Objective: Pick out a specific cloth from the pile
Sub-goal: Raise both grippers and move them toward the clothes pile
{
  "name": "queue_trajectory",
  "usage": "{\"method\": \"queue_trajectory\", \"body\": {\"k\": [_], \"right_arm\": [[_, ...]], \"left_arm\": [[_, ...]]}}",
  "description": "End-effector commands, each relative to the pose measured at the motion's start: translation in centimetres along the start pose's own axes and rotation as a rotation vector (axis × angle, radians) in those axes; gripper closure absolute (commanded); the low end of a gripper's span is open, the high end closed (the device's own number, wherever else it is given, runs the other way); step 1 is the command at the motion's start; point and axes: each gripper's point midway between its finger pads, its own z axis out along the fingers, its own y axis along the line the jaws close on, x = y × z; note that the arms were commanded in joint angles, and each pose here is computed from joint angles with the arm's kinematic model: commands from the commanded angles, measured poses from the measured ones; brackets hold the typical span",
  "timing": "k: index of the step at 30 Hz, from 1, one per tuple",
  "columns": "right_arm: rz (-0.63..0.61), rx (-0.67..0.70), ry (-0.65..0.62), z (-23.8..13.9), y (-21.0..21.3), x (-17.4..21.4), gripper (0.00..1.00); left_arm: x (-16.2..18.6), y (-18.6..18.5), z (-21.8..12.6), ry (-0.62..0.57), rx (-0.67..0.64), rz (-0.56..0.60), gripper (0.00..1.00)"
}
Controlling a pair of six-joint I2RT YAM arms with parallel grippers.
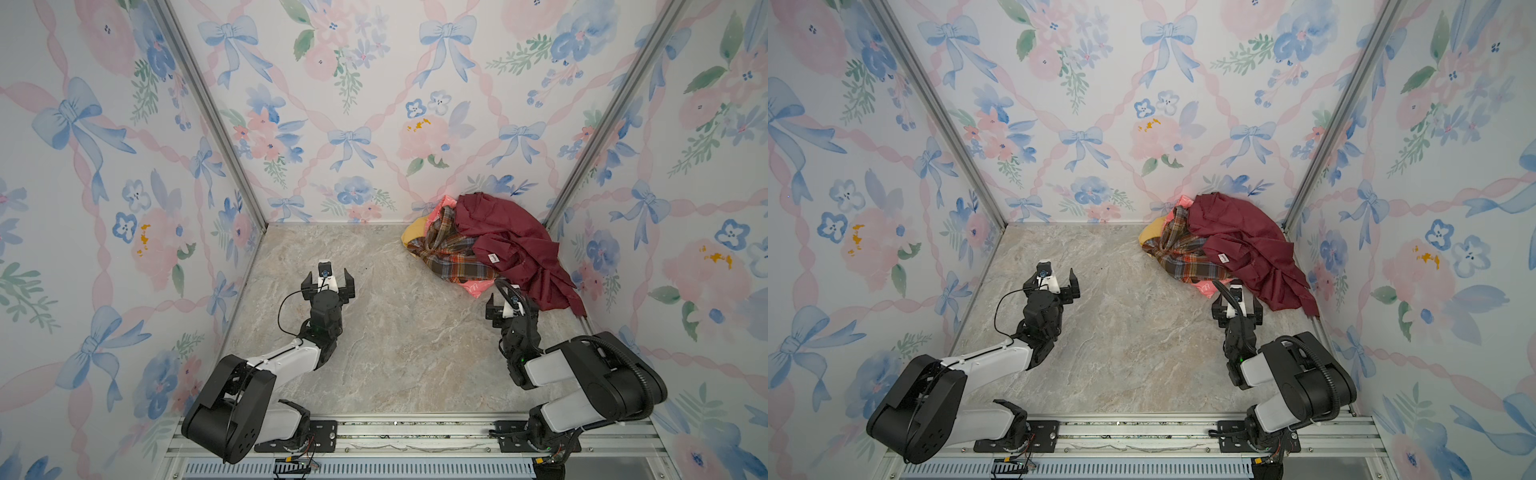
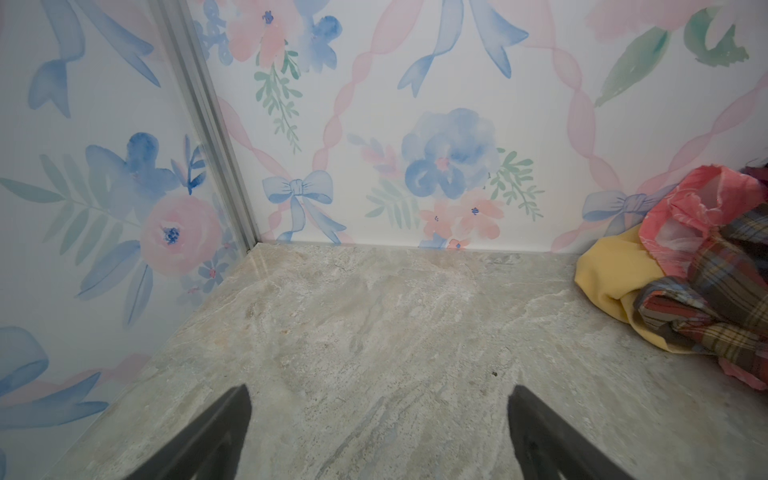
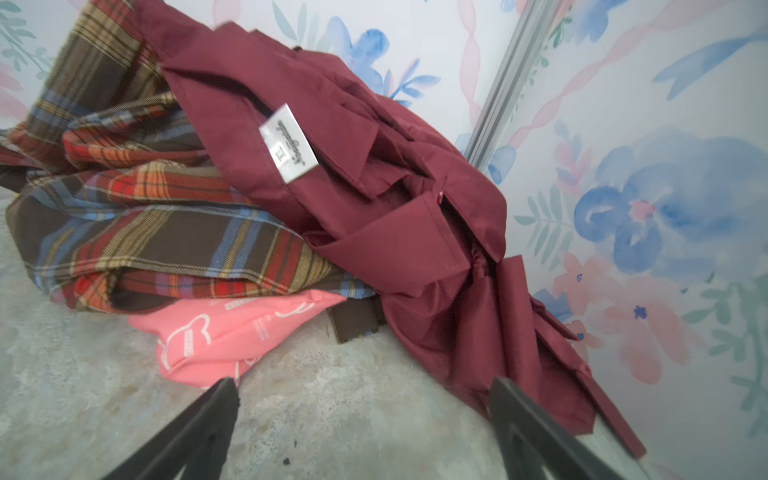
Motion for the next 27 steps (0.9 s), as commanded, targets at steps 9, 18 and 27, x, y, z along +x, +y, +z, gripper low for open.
{"method": "queue_trajectory", "body": {"k": [9, 18, 27], "right_arm": [[-0.145, 0.165, -0.041, -3.4, 1.6, -7.4, 0.03], [0.203, 0.131, 0.122, -4.8, 1.2, -8.0, 0.03], [0.399, 0.160, 0.286, -5.8, 1.3, -6.6, 0.02]], "left_arm": [[-3.9, -6.9, -1.2, 0.079, 0.364, -0.271, 0.02], [-5.0, -9.5, -2.0, 0.125, 0.507, -0.355, 0.05], [-5.6, -11.0, -1.8, 0.161, 0.566, -0.381, 0.03]]}}
